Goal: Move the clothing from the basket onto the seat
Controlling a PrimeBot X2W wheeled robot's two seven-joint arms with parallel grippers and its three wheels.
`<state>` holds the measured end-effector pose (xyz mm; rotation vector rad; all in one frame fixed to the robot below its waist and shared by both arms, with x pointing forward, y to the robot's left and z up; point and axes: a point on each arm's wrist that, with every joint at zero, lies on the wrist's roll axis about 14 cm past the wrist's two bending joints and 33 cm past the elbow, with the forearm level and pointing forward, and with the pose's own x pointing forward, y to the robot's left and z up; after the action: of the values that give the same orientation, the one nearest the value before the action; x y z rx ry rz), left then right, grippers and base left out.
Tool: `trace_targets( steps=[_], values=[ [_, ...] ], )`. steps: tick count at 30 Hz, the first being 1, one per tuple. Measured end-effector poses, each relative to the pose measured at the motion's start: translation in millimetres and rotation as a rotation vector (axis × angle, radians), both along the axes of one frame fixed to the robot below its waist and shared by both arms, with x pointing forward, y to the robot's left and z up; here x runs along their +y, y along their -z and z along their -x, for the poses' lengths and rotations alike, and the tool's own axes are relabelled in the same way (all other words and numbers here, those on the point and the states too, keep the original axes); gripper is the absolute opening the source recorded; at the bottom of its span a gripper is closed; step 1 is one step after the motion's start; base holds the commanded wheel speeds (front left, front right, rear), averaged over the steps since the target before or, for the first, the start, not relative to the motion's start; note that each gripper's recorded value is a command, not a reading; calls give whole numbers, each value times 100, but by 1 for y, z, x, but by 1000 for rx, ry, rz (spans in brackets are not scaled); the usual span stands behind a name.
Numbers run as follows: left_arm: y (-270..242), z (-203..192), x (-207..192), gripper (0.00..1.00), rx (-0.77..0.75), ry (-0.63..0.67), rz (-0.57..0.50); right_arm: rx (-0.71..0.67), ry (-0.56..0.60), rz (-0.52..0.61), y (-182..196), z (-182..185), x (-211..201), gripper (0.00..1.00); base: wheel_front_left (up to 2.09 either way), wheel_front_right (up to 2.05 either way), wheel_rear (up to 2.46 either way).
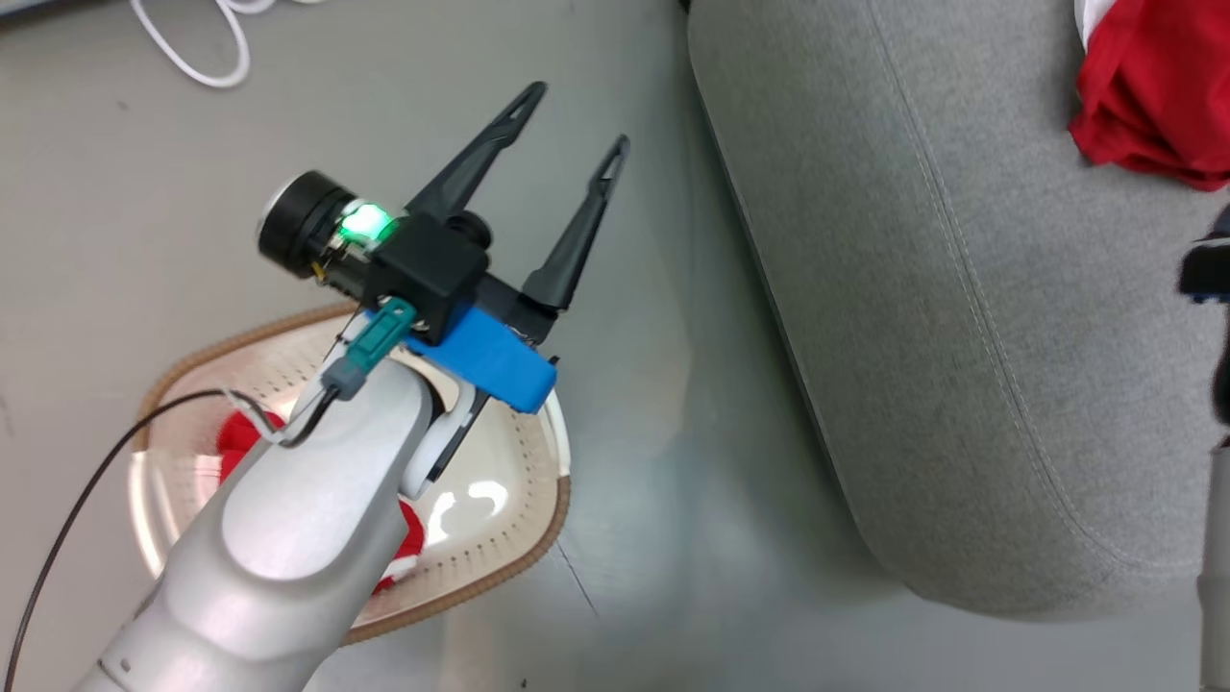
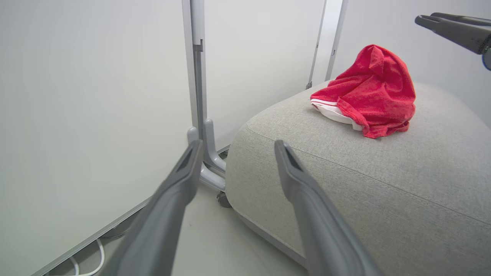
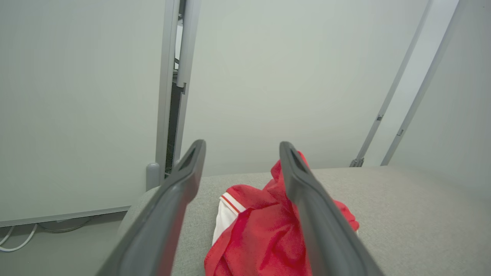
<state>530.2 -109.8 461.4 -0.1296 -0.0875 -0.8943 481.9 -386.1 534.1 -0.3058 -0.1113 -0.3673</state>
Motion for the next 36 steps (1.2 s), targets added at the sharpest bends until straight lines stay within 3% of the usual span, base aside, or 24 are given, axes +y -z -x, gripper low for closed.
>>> trace_targets(
  steps=[9, 17, 27, 36],
  values=[
    [-49, -1, 80, 100, -27, -271, 28, -72, -247, -46, -24, -8, 89, 100, 0, 0, 0],
    [-67, 20, 163, 100, -33, -510, 24, -94, -417, -101, -31, 3, 157, 100, 0, 0, 0],
    [-72, 68, 232, 100, -27, -689, 11, -69, -500, -190, -18, 40, 198, 100, 0, 0, 0],
    [-71, 108, 251, 100, -24, -732, 8, -34, -506, -263, -2, 75, 211, 100, 0, 0, 0]
  ],
)
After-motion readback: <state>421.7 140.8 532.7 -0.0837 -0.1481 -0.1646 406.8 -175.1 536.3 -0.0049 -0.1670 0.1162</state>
